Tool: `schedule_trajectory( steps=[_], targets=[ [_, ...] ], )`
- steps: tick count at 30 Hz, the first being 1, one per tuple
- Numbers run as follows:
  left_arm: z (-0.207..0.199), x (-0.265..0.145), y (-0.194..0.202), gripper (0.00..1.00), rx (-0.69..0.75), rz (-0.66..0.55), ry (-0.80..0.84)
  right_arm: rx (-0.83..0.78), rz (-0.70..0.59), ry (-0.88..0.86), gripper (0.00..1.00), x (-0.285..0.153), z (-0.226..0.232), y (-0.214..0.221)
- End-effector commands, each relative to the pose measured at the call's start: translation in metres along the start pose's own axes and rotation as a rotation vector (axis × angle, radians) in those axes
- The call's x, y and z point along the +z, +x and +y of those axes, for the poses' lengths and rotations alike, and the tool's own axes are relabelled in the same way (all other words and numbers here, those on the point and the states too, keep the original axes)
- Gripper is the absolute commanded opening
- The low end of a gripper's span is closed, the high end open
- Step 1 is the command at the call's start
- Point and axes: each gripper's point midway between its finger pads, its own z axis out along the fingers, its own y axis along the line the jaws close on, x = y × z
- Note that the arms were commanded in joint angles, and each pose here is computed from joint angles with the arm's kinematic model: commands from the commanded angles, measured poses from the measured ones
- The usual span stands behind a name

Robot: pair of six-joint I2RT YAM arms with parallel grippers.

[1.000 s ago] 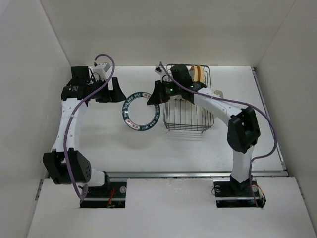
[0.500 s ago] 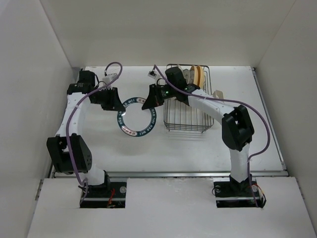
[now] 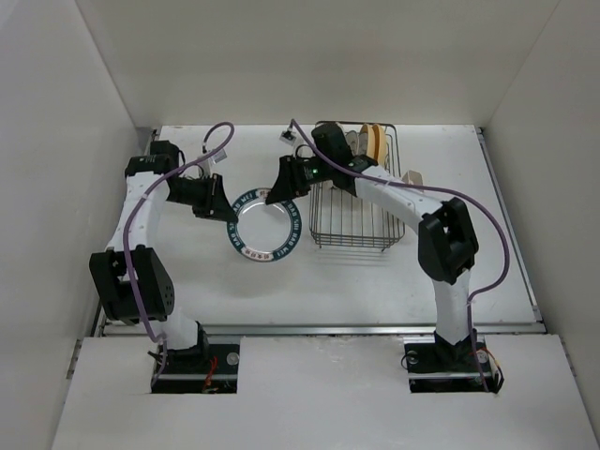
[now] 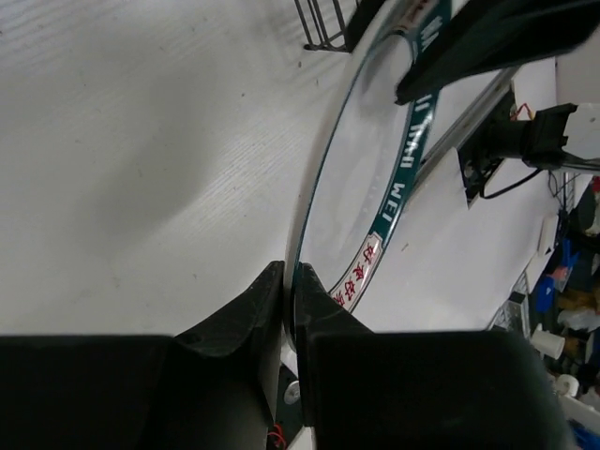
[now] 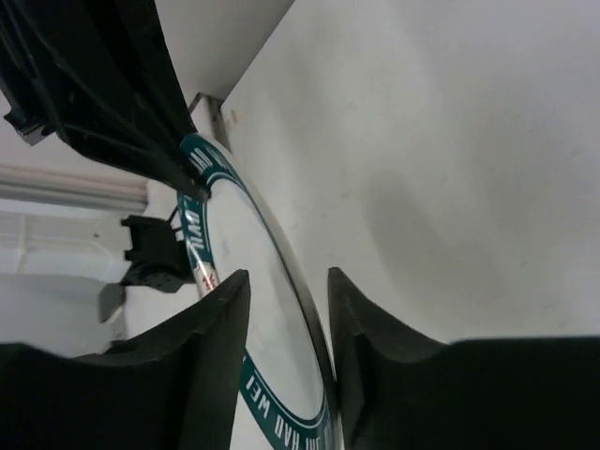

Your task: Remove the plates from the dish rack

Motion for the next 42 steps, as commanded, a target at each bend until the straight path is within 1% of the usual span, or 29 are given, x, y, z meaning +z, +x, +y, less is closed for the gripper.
schedule_trajectory(
  steps=[1, 2, 3, 4, 5, 6, 7, 9, 10, 11, 13, 14, 15, 16, 17, 19, 21, 22, 23, 24, 25, 27, 32, 33, 35, 38, 40, 41, 42],
  targets=[
    [-0.007, -0.01, 0.004, 0.0, -0.056, -0.024, 0.02, -0.116, -0.146, 0.039, 0.47, -0.005, 0.024, -0.053],
    [-0.003, -0.012, 0.002, 0.0, -0.08, -0.033, -0.001, -0.117, -0.153, 0.063, 0.54, -0.006, 0.021, -0.055],
    [0.001, -0.011, 0.003, 0.0, -0.094, -0.032, -0.013, -0.089, -0.159, 0.128, 0.64, -0.007, 0.009, -0.054],
    [0.009, -0.011, 0.001, 0.0, -0.101, -0.047, -0.037, -0.101, -0.181, 0.161, 0.73, -0.012, 0.01, -0.061],
    [0.01, -0.012, -0.002, 0.0, -0.099, -0.059, -0.056, -0.098, -0.2, 0.197, 0.77, -0.014, 0.006, -0.067],
    [0.016, -0.008, 0.004, 0.0, -0.139, -0.048, -0.075, -0.094, -0.216, 0.232, 0.81, -0.018, 0.004, -0.07],
    [0.025, -0.008, 0.001, 0.0, -0.147, -0.067, -0.097, -0.082, -0.257, 0.316, 0.82, -0.029, -0.007, -0.079],
    [0.036, -0.006, 0.003, 0.0, -0.189, -0.072, -0.12, -0.089, -0.322, 0.404, 0.83, -0.047, -0.005, -0.092],
    [0.05, -0.004, 0.006, 0.0, -0.263, -0.071, -0.139, -0.08, -0.386, 0.516, 0.83, -0.066, -0.017, -0.103],
    [0.057, -0.003, 0.003, 0.0, -0.274, -0.089, -0.145, -0.093, -0.442, 0.559, 0.83, -0.084, -0.007, -0.114],
    [0.078, 0.002, 0.003, 0.0, -0.319, -0.087, -0.188, -0.087, -0.529, 0.68, 0.84, -0.116, -0.01, -0.127],
    [0.088, 0.002, 0.002, 0.0, -0.358, -0.097, -0.211, -0.07, -0.597, 0.818, 0.84, -0.142, -0.019, -0.133],
    [0.097, 0.004, -0.002, 0.0, -0.357, -0.108, -0.232, -0.061, -0.652, 0.876, 0.84, -0.162, -0.012, -0.138],
    [0.107, 0.006, 0.0, 0.0, -0.372, -0.099, -0.264, -0.04, -0.693, 0.947, 0.84, -0.182, -0.018, -0.14],
    [0.117, 0.01, -0.001, 0.0, -0.385, -0.085, -0.271, -0.013, -0.737, 1.083, 0.84, -0.211, -0.031, -0.138],
    [0.126, 0.015, -0.001, 0.0, -0.41, -0.07, -0.278, 0.01, -0.766, 1.178, 0.83, -0.237, -0.04, -0.135],
    [0.138, 0.022, -0.003, 0.0, -0.432, -0.048, -0.273, 0.048, -0.761, 1.297, 0.79, -0.266, -0.057, -0.125],
    [0.141, 0.025, -0.002, 0.0, -0.447, -0.033, -0.269, 0.068, -0.76, 1.331, 0.77, -0.272, -0.066, -0.121],
    [0.143, 0.027, 0.0, 0.0, -0.462, -0.018, -0.265, 0.077, -0.766, 1.363, 0.7, -0.281, -0.07, -0.119],
    [0.15, 0.032, 0.001, 0.0, -0.468, -0.002, -0.261, 0.1, -0.787, 1.408, 0.67, -0.294, -0.077, -0.117],
    [0.151, 0.035, 0.006, 0.0, -0.486, 0.016, -0.256, 0.112, -0.764, 1.43, 0.64, -0.295, -0.089, -0.11],
    [0.157, 0.039, 0.01, 0.0, -0.51, 0.042, -0.259, 0.148, -0.772, 1.453, 0.6, -0.304, -0.102, -0.107],
    [0.162, 0.04, 0.014, 0.0, -0.516, 0.054, -0.277, 0.218, -0.744, 1.461, 0.6, -0.306, -0.137, -0.099],
    [0.165, 0.042, 0.014, 0.0, -0.516, 0.054, -0.277, 0.214, -0.751, 1.444, 0.59, -0.304, -0.136, -0.101],
    [0.169, 0.038, 0.01, 0.0, -0.544, 0.024, -0.273, 0.216, -0.757, 1.42, 0.59, -0.3, -0.142, -0.105],
    [0.185, 0.034, 0.004, 0.0, -0.577, -0.014, -0.294, 0.202, -0.719, 1.423, 0.59, -0.294, -0.153, -0.101],
    [0.198, 0.026, 0.002, 0.0, -0.598, -0.031, -0.332, 0.211, -0.696, 1.444, 0.59, -0.289, -0.165, -0.096],
    [0.201, 0.025, 0.003, 0.0, -0.606, -0.02, -0.342, 0.22, -0.691, 1.463, 0.58, -0.294, -0.169, -0.094],
    [0.207, 0.016, 0.001, 0.0, -0.619, -0.045, -0.352, 0.224, -0.682, 1.485, 0.56, -0.297, -0.17, -0.09]
  ],
)
